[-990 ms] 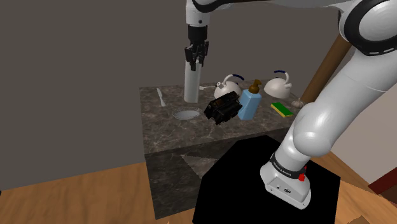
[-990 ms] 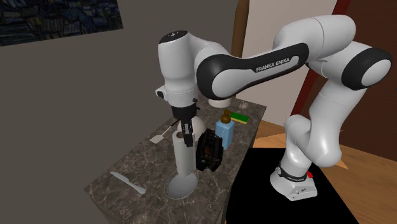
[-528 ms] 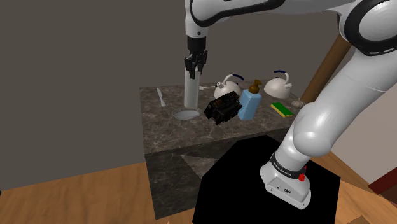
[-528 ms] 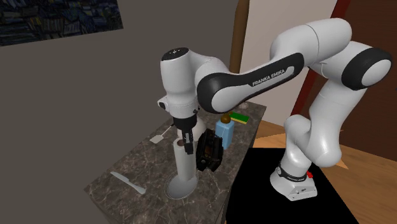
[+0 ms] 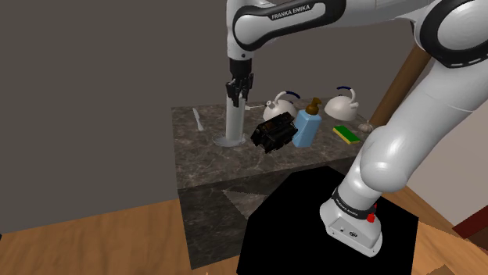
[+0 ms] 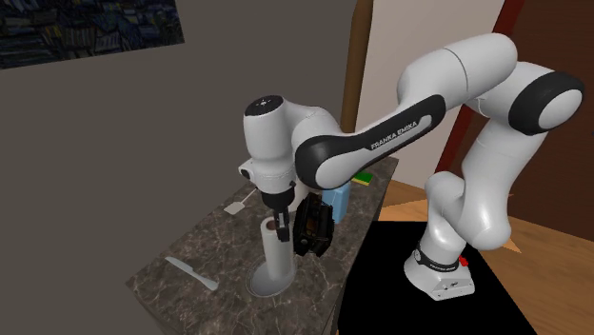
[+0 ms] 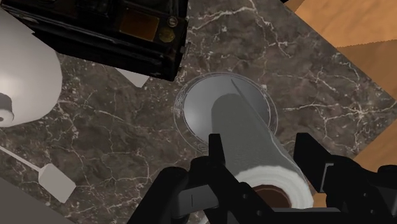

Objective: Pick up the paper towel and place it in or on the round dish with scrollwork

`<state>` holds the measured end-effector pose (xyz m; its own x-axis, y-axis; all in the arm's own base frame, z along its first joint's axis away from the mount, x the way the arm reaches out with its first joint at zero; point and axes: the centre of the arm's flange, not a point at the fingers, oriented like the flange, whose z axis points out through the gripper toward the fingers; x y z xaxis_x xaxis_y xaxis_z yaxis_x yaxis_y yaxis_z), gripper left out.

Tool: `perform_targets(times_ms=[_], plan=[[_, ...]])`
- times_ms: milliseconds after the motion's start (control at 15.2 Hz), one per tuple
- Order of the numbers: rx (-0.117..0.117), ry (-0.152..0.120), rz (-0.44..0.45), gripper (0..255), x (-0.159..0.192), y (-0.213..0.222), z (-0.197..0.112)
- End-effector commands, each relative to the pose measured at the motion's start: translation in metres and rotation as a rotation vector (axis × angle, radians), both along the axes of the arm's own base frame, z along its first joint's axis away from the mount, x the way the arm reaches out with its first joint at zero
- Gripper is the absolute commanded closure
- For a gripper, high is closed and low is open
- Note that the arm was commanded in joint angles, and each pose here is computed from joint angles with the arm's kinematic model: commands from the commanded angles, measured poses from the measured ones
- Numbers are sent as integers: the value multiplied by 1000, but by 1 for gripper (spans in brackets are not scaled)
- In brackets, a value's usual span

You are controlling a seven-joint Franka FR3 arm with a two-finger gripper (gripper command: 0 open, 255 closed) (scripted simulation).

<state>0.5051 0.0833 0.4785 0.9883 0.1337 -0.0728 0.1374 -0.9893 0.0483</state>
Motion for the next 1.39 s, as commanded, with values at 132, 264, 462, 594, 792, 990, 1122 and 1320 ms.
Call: perform_targets(times_ms=[132,264,462,594,792,990,1122,1320], plan=[[0,-1,0,255,0,0,-12],[0,-1,0,255,0,0,-12],[0,-1,0,255,0,0,-12],[0,-1,0,0,0,0,-12],[0,-1,0,0,0,0,-12],[0,-1,0,0,1,1,1],[0,-1,0,0,3,2,27],[0,-1,0,0,4,3,37]])
